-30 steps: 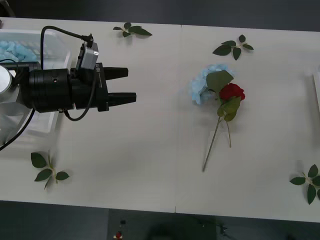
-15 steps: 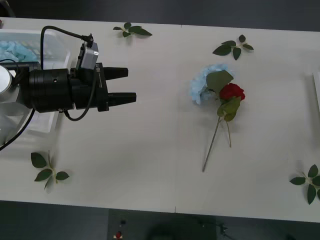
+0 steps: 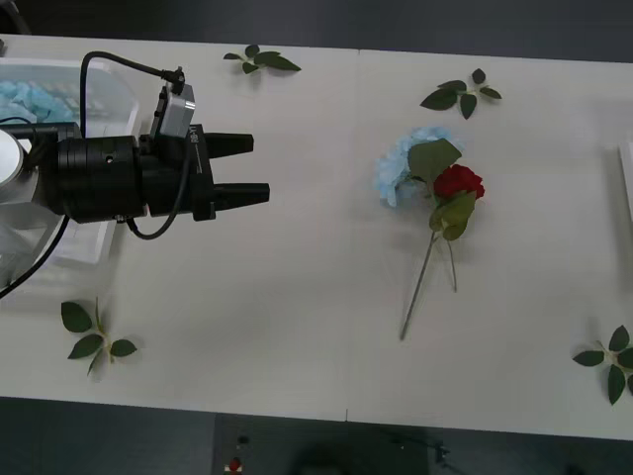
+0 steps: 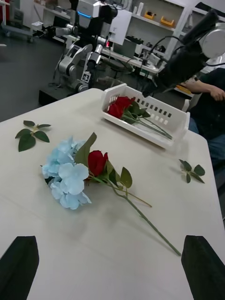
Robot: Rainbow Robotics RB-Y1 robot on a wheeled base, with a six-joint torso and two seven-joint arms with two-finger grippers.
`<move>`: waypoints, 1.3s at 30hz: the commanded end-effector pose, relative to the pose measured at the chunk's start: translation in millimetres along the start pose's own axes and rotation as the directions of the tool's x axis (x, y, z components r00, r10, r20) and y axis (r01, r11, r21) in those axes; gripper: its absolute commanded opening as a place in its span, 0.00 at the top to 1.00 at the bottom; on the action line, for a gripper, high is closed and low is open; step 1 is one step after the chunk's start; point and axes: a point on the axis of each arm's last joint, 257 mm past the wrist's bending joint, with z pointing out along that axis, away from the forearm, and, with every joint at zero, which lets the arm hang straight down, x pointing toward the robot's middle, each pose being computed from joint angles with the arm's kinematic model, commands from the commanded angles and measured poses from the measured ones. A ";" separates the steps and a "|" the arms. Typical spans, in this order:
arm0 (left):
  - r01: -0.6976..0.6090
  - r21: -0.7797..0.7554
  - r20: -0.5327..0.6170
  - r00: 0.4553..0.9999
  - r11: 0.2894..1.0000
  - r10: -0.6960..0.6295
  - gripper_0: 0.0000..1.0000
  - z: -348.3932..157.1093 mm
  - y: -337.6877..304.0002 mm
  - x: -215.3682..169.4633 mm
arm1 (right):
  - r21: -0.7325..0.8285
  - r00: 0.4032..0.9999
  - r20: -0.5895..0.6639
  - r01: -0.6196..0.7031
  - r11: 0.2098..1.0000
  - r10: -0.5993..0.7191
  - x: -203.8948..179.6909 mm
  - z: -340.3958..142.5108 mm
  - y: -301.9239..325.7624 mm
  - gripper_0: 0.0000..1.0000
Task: Put the red flowers into the right box and the blue flowers into the left box
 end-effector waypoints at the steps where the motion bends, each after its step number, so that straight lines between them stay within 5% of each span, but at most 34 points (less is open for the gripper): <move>1: 0.016 0.015 0.020 1.000 1.000 -0.016 0.11 7.0 -4.3 -12.6 | -0.086 0.990 -0.099 -0.110 0.990 0.102 25.0 -15.2 50.3 0.00; 5: 0.016 0.013 0.020 1.000 1.000 -0.016 0.11 6.0 -3.7 -12.1 | -0.094 0.954 -0.222 -0.229 0.969 0.203 65.5 -32.5 103.4 0.00; 15: 0.017 0.002 0.026 1.000 1.000 -0.017 0.11 6.4 -1.0 -13.6 | -0.068 0.921 -0.269 -0.309 0.949 0.281 126.3 -33.6 195.8 0.00; 39: 0.023 -0.003 0.027 0.999 1.000 -0.023 0.11 5.7 0.0 -11.9 | -0.058 0.918 -0.276 -0.312 0.948 0.285 160.5 31.2 329.0 0.00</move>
